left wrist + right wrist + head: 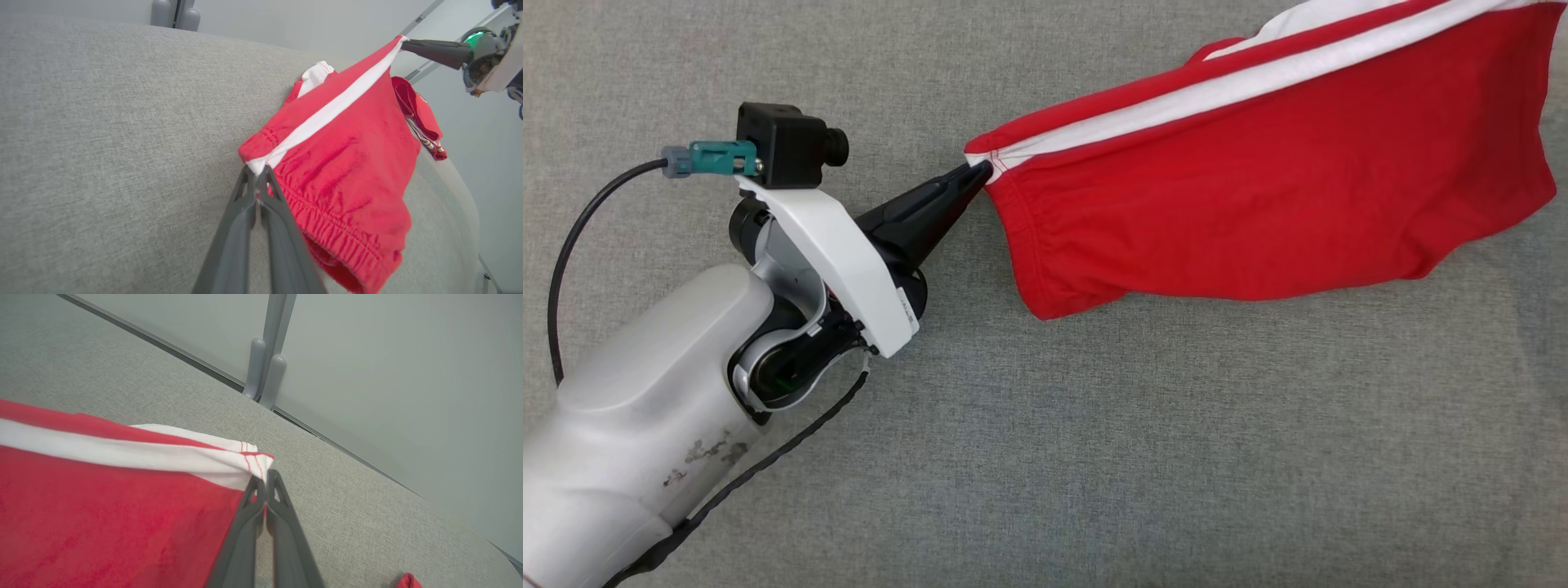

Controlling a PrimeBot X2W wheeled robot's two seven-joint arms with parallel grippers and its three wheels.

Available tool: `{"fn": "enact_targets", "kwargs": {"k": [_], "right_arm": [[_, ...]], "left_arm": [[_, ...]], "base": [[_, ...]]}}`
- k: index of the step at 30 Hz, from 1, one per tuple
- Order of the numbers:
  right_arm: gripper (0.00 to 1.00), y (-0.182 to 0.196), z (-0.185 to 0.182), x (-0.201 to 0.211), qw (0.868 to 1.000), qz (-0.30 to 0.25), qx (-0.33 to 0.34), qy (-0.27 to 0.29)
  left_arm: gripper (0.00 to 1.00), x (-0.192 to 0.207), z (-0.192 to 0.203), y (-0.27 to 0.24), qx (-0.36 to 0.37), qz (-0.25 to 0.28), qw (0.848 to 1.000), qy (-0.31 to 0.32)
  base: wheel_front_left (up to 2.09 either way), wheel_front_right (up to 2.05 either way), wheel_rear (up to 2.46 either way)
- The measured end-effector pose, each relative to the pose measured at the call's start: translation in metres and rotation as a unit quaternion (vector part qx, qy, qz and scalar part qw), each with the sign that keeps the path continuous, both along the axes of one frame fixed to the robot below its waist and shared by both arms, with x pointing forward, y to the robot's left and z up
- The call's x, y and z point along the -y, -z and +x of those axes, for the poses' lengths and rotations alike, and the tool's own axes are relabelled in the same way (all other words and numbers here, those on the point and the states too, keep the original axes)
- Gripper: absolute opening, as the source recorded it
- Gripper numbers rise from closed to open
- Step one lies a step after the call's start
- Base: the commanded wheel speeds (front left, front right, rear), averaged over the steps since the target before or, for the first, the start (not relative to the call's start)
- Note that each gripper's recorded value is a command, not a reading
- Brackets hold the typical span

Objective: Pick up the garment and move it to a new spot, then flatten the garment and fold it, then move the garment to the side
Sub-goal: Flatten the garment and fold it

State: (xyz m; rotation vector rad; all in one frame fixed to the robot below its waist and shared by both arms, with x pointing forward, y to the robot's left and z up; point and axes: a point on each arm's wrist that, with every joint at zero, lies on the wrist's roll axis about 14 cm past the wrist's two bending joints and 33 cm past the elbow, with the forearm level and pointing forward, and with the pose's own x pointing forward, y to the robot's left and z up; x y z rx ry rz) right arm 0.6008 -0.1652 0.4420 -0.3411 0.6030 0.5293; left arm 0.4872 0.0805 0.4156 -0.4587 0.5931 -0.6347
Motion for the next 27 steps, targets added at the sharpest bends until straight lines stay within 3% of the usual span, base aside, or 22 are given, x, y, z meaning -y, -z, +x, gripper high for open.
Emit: {"fn": "enact_targets", "kwargs": {"k": [5, 6, 7, 9, 18, 23, 27], "right_arm": [[0.00, 0.008, 0.017, -0.008, 1.000, -0.006, 0.011, -0.009], [0.31, 0.009, 0.020, -0.010, 1.000, -0.003, 0.015, -0.010], [1.00, 0.009, 0.020, -0.010, 1.000, -0.003, 0.015, -0.010], [1.00, 0.011, 0.025, -0.014, 1.000, 0.002, 0.026, -0.015], [1.00, -0.006, 0.023, -0.009, 0.994, 0.055, 0.095, -0.003], [1.00, 0.010, -0.014, 0.007, 0.991, 0.109, 0.064, 0.045], [1.00, 0.028, -0.052, 0.017, 0.987, 0.138, 0.022, 0.084]], "left_arm": [[0.00, -0.003, 0.003, 0.008, -0.008, 0.004, 1.000, -0.005], [0.00, -0.003, 0.004, 0.009, -0.009, 0.003, 1.000, -0.008], [0.02, -0.003, 0.004, 0.009, -0.009, 0.003, 1.000, -0.008], [1.00, -0.005, 0.007, 0.011, -0.009, 0.004, 1.000, -0.014], [1.00, -0.019, 0.016, -0.004, 0.060, 0.020, 0.997, -0.054], [1.00, -0.042, 0.012, -0.019, 0.135, 0.086, 0.979, -0.123], [1.00, -0.044, 0.002, -0.050, 0.190, 0.101, 0.959, -0.183]], "base": [[0.00, 0.00, 0.00], [0.00, 0.00, 0.00], [0.00, 0.00, 0.00], [0.00, 0.00, 0.00], [0.00, 0.00, 0.00], [0.00, 0.00, 0.00], [0.00, 0.00, 0.00]]}}
